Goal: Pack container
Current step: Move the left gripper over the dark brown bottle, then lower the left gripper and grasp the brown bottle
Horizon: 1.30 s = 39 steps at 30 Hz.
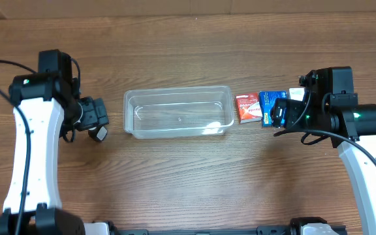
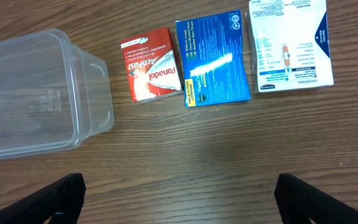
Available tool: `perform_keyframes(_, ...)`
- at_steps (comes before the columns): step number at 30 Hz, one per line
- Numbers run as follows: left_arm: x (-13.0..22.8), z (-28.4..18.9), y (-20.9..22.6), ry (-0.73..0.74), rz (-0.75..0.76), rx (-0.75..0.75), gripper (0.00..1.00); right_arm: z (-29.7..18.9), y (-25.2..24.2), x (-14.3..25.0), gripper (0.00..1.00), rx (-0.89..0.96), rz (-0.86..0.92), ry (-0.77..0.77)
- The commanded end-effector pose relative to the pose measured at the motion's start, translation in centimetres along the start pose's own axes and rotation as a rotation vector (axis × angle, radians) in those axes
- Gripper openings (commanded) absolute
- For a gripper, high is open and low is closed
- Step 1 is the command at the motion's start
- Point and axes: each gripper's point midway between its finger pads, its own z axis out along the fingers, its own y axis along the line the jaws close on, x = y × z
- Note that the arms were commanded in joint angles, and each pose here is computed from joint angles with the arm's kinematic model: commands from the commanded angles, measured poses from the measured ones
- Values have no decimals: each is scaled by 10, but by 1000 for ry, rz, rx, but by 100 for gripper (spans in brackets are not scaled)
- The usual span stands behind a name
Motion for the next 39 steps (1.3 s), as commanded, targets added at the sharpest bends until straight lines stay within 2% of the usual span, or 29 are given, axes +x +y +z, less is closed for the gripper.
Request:
perform_keyframes(1, -10, 15, 4, 36, 37, -20, 96, -9, -1, -10, 100, 6, 6, -39)
perform_keyframes(18, -26, 73, -2, 142, 66, -31, 96, -9, -2, -11, 100, 12, 6, -43)
perform_keyframes(22, -28, 82, -4, 156, 66, -30, 89, -9, -2, -11, 100, 12, 6, -42)
perform_keyframes(30, -30, 83, -4, 148, 66, -32, 61, -9, -2, -11, 100, 13, 6, -42)
perform_keyframes(34, -33, 83, 0, 136, 67, -52, 55, -9, -2, -11, 100, 13, 6, -42)
perform_keyframes(39, -35, 84, -1, 126, 76, -47, 59, -9, -2, -11, 100, 13, 6, -42)
